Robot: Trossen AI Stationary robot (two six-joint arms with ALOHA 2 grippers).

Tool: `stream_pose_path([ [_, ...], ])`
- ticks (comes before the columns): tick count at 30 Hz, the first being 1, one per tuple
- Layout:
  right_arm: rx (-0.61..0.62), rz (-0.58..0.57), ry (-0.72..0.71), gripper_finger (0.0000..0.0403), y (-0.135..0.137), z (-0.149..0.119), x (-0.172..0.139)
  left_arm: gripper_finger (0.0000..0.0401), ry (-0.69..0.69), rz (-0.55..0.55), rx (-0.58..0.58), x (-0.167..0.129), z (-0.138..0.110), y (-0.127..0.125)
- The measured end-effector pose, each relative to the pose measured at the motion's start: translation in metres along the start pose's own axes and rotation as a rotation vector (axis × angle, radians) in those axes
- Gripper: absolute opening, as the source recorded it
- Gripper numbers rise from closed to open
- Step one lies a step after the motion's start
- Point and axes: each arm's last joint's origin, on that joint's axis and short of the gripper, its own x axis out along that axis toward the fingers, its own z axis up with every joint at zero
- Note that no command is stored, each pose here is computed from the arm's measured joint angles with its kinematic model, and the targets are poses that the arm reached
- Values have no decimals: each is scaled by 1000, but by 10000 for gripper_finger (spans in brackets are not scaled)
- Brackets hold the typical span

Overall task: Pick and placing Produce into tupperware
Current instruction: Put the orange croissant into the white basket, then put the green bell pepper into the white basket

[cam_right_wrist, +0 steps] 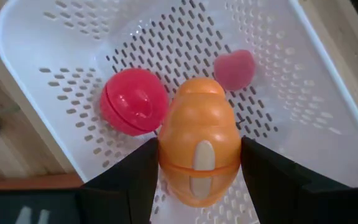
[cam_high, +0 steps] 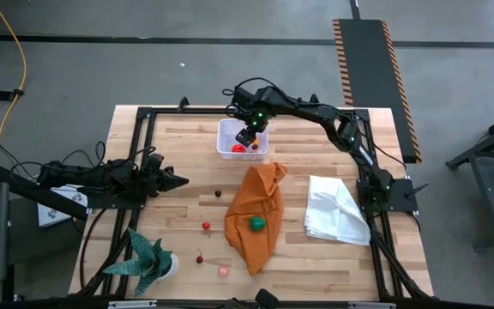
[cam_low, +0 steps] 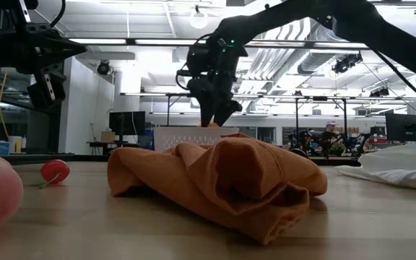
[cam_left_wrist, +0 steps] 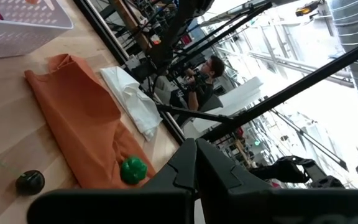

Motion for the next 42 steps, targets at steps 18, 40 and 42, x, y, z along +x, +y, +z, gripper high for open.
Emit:
stream_pose_path([
  [18, -30, -46, 15, 197, -1, 0, 8, 1, 0, 0, 0, 0, 0, 0],
  [40, -52, -32, 12, 258, -1, 0, 7, 1, 0, -1, 0, 0, 0, 0],
  [42, -52, -37, 11, 260, -1, 0, 7, 1, 0, 0, 0, 0, 0, 0],
])
